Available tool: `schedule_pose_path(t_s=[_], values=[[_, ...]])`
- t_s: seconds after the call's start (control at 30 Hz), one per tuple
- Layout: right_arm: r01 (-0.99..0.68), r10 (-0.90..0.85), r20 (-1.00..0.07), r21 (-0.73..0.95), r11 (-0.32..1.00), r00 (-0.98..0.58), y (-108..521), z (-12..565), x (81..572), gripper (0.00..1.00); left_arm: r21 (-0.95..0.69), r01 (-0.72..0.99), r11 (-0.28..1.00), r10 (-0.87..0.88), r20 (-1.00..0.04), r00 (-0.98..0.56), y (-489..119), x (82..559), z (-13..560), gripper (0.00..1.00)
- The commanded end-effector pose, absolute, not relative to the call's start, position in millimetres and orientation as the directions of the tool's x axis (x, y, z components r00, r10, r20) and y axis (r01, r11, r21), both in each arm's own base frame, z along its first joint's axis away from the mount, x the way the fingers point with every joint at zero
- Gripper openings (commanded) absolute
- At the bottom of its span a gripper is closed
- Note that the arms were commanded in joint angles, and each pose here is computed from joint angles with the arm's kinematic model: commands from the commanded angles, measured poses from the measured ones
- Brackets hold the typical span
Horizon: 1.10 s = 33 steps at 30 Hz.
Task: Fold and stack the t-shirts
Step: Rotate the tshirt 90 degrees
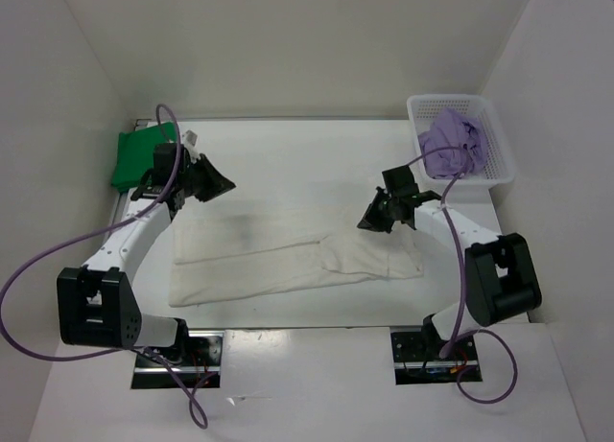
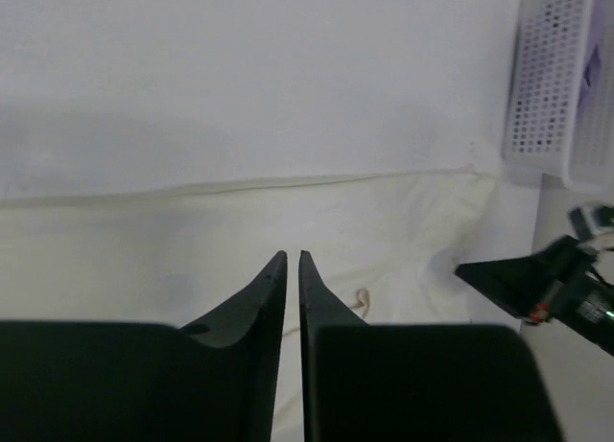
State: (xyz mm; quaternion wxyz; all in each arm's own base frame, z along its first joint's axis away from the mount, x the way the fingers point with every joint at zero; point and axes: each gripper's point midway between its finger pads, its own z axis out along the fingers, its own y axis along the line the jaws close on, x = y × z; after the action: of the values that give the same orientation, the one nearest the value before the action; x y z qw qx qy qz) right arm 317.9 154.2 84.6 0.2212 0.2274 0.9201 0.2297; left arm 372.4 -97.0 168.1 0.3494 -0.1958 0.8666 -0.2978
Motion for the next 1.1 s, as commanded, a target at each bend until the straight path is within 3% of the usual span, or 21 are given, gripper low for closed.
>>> schedule_pose_path(t_s=[0.0,0.27,0.37,0.53,0.57,0.6,0.67,0.7,0.73,0.83,0.87,0.9,1.0,1.07], values=[[0.376,0.545,-0.248,0.5,0.78,-0.801,154.1,53.6,315.9,0.01,-0.625,-0.034,0.78,-0.458,-0.533,-0.711,-115.6,365.7,177.6,0.12],[0.365,0.492,-0.235,0.428,0.827,-0.838,163.4,17.0,363.6,0.01,-0.647,0.052,0.76,-0.376,-0.504,-0.778,-150.8,345.6,171.6,0.14],[0.36,0.484,-0.235,0.423,0.832,-0.843,176.8,3.0,410.7,0.01,-0.648,0.07,0.758,-0.37,-0.516,-0.773,-153.4,340.4,176.7,0.16],[0.316,0.473,-0.295,0.45,0.835,-0.83,216.3,-7.5,553.8,0.01,-0.665,0.047,0.745,-0.388,-0.489,-0.781,-156.4,332.1,178.5,0.17],[0.234,0.475,-0.383,0.528,0.816,-0.793,237.2,63.5,592.6,0.01,-0.671,0.07,0.738,-0.379,-0.498,-0.78,-161.4,332.6,185.9,0.17],[0.25,0.471,-0.363,0.513,0.821,-0.804,240.1,29.3,601.7,0.01,-0.669,0.052,0.741,-0.376,-0.479,-0.793,-161.4,332.5,184.1,0.16],[0.153,0.487,-0.417,0.619,0.77,-0.767,257.1,80.2,619.8,0.0,-0.662,0.069,0.746,-0.378,-0.506,-0.775,-163.6,341.6,198.7,0.16],[0.093,0.491,-0.432,0.672,0.735,-0.757,263.6,142.0,612.7,0.0,-0.662,0.068,0.746,-0.378,-0.505,-0.776,-163.5,341.5,201.2,0.16],[0.126,0.462,-0.411,0.625,0.77,-0.786,256.2,119.1,600.4,0.0,-0.65,0.071,0.756,-0.373,-0.517,-0.771,-161.5,342.8,202.9,0.16],[0.017,0.394,-0.575,0.551,0.835,-0.717,261.1,196.2,569.1,0.07,-0.645,0.059,0.762,-0.375,-0.514,-0.771,-159.8,342.4,200.9,0.16],[-0.009,0.375,-0.597,0.54,0.842,-0.709,261.9,211.9,556.1,0.11,-0.649,0.064,0.758,-0.372,-0.511,-0.775,-161.0,341.5,201.4,0.16],[-0.054,0.379,-0.632,0.556,0.83,-0.676,261.1,235.4,550.4,0.23,-0.647,0.048,0.761,-0.37,-0.493,-0.787,-160.7,339.7,191.6,0.16],[-0.114,0.396,-0.647,0.6,0.792,-0.651,247.9,274.6,493.2,0.43,-0.639,0.031,0.769,-0.372,-0.485,-0.791,-158.4,337.8,181.7,0.17],[-0.129,0.373,-0.596,0.632,0.764,-0.711,254.0,260.9,438.4,0.44,-0.632,0.006,0.775,-0.384,-0.478,-0.79,-151.9,337.9,175.0,0.17]])
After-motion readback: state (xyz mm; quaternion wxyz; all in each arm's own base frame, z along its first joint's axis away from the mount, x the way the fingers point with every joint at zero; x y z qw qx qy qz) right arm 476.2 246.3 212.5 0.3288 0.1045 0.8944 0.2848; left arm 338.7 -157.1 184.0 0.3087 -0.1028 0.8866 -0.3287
